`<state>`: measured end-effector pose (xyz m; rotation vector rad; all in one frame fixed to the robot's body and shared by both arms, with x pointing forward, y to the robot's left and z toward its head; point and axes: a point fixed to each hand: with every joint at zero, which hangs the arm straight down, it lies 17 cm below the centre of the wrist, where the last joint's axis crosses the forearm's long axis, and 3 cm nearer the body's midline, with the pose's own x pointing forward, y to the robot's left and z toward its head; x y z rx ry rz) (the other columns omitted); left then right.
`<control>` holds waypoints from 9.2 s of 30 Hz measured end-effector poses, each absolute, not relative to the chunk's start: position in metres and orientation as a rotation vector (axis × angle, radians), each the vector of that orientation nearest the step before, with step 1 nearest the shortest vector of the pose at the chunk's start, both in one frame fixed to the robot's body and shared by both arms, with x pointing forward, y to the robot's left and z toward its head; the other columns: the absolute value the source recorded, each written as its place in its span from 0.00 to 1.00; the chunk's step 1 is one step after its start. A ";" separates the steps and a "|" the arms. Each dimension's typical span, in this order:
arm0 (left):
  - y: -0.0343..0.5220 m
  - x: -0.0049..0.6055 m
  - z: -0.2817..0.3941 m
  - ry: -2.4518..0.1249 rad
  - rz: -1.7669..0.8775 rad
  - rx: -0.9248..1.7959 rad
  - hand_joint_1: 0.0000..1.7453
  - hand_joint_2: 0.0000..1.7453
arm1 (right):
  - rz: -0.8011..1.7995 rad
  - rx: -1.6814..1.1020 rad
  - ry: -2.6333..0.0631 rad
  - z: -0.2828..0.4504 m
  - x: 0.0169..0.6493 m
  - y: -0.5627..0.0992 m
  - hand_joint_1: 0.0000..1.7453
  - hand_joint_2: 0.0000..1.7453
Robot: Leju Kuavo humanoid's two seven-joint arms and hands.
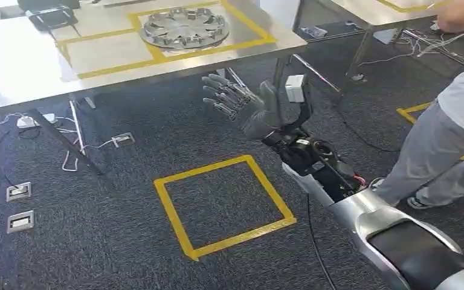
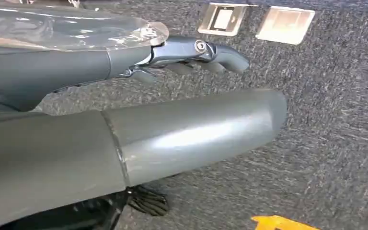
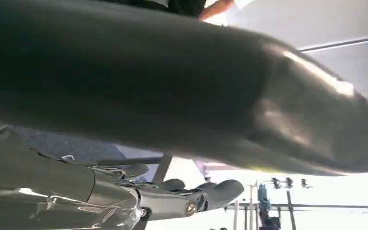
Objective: Take the parts from the cabinet and place them on the table.
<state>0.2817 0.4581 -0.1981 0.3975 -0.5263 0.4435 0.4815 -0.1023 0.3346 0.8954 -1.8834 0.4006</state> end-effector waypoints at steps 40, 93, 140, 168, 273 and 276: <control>0.460 0.272 -0.201 -0.528 0.463 0.421 0.00 0.00 | 0.329 0.813 -1.855 0.311 0.488 -0.121 0.00 0.00; 0.443 0.282 -0.202 -0.548 0.439 0.369 0.00 0.00 | 0.310 0.720 -1.928 0.337 0.472 -0.150 0.00 0.00; 0.452 0.277 -0.202 -0.531 0.517 0.347 0.00 0.00 | 0.352 0.771 -1.913 0.326 0.489 -0.136 0.00 0.00; 0.452 0.275 -0.203 -0.525 0.519 0.347 0.00 0.00 | 0.330 0.767 -1.885 0.315 0.490 -0.134 0.00 0.00; 0.464 0.263 -0.204 -0.513 0.492 0.432 0.00 0.00 | 0.289 0.778 -1.888 0.314 0.483 -0.138 0.00 0.00; 0.465 0.264 -0.203 -0.516 0.492 0.434 0.00 0.00 | 0.292 0.779 -1.890 0.315 0.483 -0.138 0.00 0.00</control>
